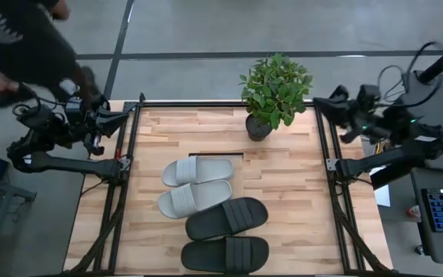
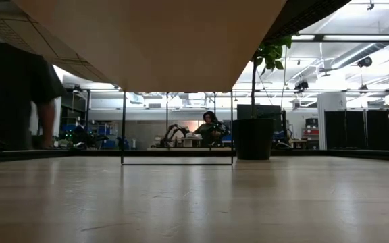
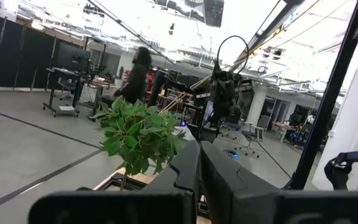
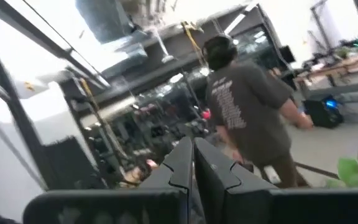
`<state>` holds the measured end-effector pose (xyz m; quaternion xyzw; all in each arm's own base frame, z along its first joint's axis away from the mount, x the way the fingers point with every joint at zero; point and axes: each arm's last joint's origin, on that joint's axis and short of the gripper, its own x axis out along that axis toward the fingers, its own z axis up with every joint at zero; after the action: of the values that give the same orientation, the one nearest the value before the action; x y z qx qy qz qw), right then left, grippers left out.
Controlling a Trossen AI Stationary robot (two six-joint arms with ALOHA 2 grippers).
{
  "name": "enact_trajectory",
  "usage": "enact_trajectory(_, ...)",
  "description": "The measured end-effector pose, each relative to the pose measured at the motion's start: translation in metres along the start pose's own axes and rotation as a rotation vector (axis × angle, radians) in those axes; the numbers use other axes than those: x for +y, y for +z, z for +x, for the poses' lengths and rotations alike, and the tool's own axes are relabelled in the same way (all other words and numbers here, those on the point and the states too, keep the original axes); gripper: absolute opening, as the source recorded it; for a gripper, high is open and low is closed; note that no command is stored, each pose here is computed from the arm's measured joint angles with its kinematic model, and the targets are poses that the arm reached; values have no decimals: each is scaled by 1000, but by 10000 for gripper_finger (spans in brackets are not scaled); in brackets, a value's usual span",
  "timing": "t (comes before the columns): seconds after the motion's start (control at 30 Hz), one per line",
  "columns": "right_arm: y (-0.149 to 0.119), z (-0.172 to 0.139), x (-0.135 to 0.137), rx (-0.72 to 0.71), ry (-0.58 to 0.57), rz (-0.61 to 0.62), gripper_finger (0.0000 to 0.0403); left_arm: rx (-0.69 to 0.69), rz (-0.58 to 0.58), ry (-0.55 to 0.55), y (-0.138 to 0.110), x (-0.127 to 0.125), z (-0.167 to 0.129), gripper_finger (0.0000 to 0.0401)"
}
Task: Pick and place slides into the shelf
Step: Return to Home Position
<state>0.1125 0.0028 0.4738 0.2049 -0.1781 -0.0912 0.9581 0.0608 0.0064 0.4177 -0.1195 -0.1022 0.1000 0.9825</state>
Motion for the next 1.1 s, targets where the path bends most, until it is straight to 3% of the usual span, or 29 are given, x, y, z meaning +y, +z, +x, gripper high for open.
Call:
enact_trajectory(0.53, -26, -30, -21, -38, 18, 16, 8, 46, 30, 1, -4, 3, -9, 0)
enact_trajectory(0.7, -39, -44, -30, -74, 63, 27, 8, 86, 11, 7, -22, 7, -12, 0)
enact_trajectory(0.87, -46, -59, -38, -216, 150, 35, 8, -18, -23, -28, -42, 13, -19, 0)
enact_trajectory(1.1, -68, -73, -50, -300, 213, 60, 8, -159, -98, -72, -81, 23, -26, 0)
